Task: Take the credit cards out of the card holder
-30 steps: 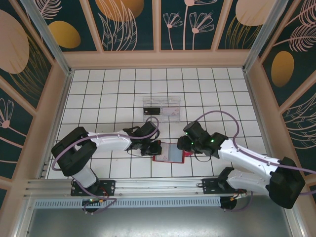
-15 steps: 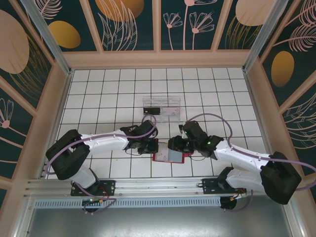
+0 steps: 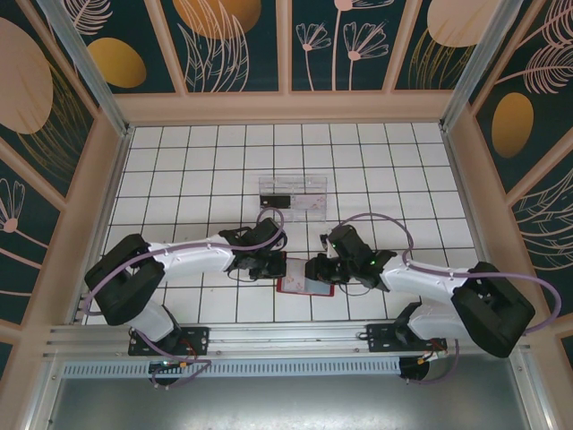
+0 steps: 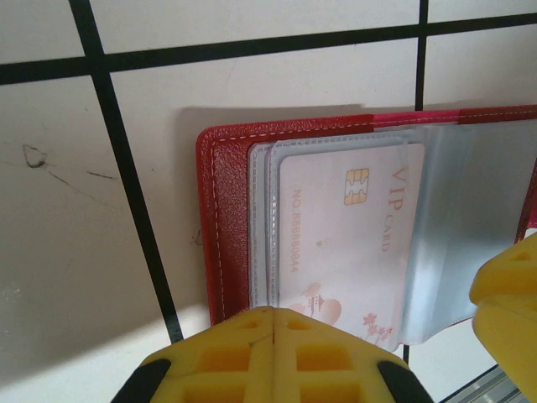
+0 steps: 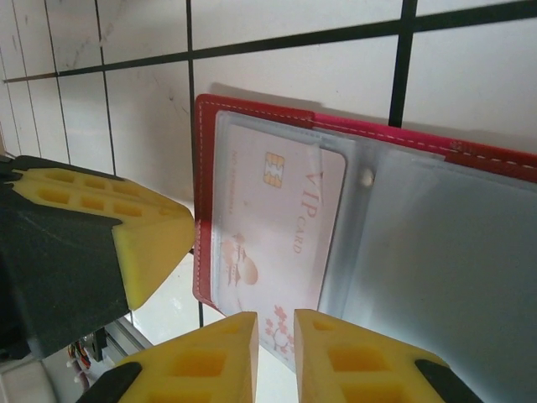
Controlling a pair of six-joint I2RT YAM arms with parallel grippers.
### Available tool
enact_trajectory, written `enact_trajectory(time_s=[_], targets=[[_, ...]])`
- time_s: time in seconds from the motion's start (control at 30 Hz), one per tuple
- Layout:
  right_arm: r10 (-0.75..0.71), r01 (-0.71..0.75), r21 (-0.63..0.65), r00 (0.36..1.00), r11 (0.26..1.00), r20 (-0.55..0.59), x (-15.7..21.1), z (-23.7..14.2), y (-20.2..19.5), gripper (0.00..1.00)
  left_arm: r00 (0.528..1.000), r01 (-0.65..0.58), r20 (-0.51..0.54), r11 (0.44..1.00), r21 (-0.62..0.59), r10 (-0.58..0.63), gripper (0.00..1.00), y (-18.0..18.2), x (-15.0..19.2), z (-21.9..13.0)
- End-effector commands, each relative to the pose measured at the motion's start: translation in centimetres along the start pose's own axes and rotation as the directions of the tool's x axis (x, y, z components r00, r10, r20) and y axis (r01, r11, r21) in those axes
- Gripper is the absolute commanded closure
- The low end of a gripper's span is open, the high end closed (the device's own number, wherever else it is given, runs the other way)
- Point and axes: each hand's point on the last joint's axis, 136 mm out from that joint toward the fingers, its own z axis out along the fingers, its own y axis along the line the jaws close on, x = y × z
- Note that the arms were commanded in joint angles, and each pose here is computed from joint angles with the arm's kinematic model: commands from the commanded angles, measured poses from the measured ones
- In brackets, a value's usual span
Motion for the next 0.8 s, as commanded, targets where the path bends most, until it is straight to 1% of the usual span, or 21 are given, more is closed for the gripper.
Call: enact_trajectory(time_s=[0.0,0.23,0.4,0.77], targets=[[0.012,-0.012,-0.015,1.000,1.000,-0.010,0.1,0.6,-0.3,0.83,0.999,-0.025,-0.026,1.000,0.003,0.025,0.97,-0.4,0.2,0.3],[0.029,-0.029,0.017,1.000,0.999,-0.003,0.1,1.1,-1.5,0.86,0.998,-0.034,-0.054,0.999,0.004,0.034,0.96,-0.4,0.6,0.9],[0.035,-0.035,0.016,0.999,0.999,-0.006,0.1,1.4,-1.8,0.85,0.998,-0.036,-0.061,0.999,-0.042,0.033,0.96,0.6,0.7,1.3],[0.037,-0.037,0.012,0.999,0.999,-0.015,0.2,1.7,-1.9,0.83,0.995,-0.039,-0.092,0.997,-0.066,0.033,0.97,1.4,1.2,2.0]])
